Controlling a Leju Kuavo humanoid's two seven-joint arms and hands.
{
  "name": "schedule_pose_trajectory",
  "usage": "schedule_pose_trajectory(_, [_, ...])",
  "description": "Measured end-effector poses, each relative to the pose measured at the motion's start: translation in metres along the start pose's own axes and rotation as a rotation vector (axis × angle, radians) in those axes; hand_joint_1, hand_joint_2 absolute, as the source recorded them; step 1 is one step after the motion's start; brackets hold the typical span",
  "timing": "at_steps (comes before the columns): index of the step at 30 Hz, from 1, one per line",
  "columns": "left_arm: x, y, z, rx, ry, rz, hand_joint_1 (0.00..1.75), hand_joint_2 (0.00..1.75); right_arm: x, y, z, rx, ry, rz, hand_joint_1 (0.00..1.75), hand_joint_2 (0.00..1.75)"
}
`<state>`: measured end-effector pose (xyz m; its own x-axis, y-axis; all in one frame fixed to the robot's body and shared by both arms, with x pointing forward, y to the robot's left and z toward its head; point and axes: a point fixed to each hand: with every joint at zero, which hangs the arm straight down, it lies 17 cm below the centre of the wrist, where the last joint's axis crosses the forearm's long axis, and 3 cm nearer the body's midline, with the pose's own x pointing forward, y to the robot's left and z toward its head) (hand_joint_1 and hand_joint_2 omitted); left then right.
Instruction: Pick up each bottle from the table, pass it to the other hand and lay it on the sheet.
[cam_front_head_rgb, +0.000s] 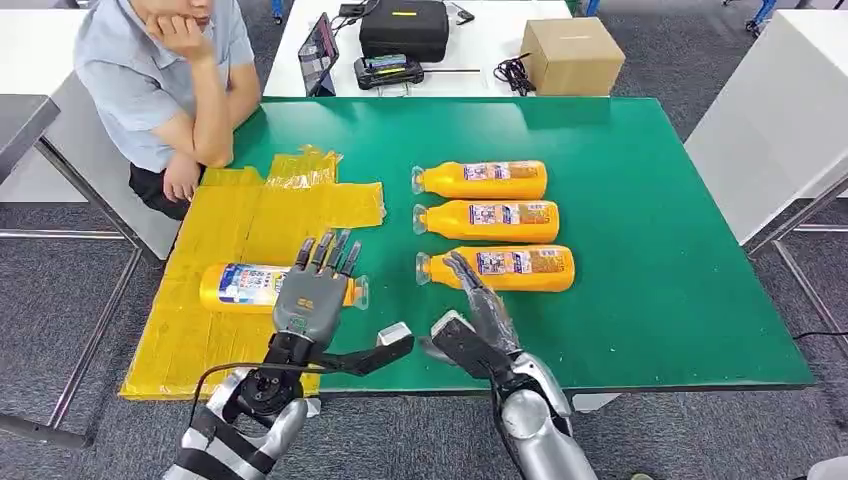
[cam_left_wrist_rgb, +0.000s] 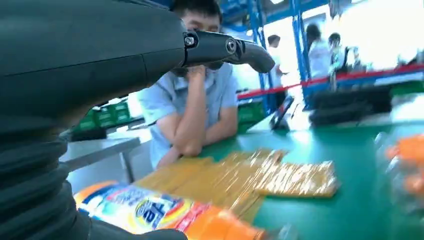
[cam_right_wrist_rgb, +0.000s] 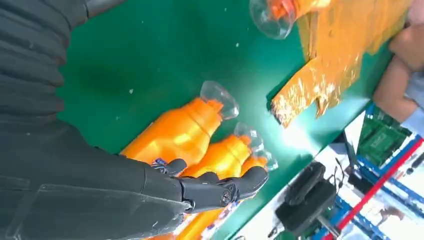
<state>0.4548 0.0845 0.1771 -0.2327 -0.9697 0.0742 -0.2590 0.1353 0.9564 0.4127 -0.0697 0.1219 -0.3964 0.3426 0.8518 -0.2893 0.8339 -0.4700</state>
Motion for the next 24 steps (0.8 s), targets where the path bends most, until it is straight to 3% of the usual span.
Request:
schedule_pose_trajectory(1, [0.003, 0.003, 0.000, 0.008, -0.006, 0.004, 0.00, 1.75, 0.000, -0.001, 0.000, -0.003, -0.001, 0.002, 0.00, 0.00])
schedule_pose_trajectory(3, [0.008, 0.011, 0.002, 0.032, -0.029, 0.020, 0.00, 1.75, 0.000, -0.005, 0.001, -0.018, 0.002, 0.042, 0.00, 0.00])
schedule_pose_trajectory(4, [0.017, 0.019, 0.005, 0.057, -0.064, 0.073, 0.00, 1.75, -0.003, -0.012, 0.001, -0.044, 0.013, 0.122, 0.00, 1.75])
schedule_pose_trajectory(7, [0.048, 0.045, 0.015, 0.115, -0.187, 0.340, 0.00, 1.75, -0.009, -0.039, 0.002, -0.102, 0.031, 0.492, 0.00, 1.75])
schedule_pose_trajectory(10, [0.045, 0.064, 0.022, 0.165, -0.187, 0.592, 0.00, 1.75, -0.015, -0.060, 0.006, -0.118, 0.042, 0.696, 0.00, 1.75])
schedule_pose_trajectory(19, [-0.010, 0.065, 0.033, 0.223, 0.013, 0.960, 0.00, 1.75, -0.040, -0.103, 0.017, -0.125, 0.107, 0.990, 0.00, 1.75])
schedule_pose_trajectory(24, [-0.018, 0.057, 0.040, 0.211, 0.072, 1.111, 0.00, 1.75, -0.053, -0.111, 0.022, -0.111, 0.124, 1.002, 0.00, 1.75])
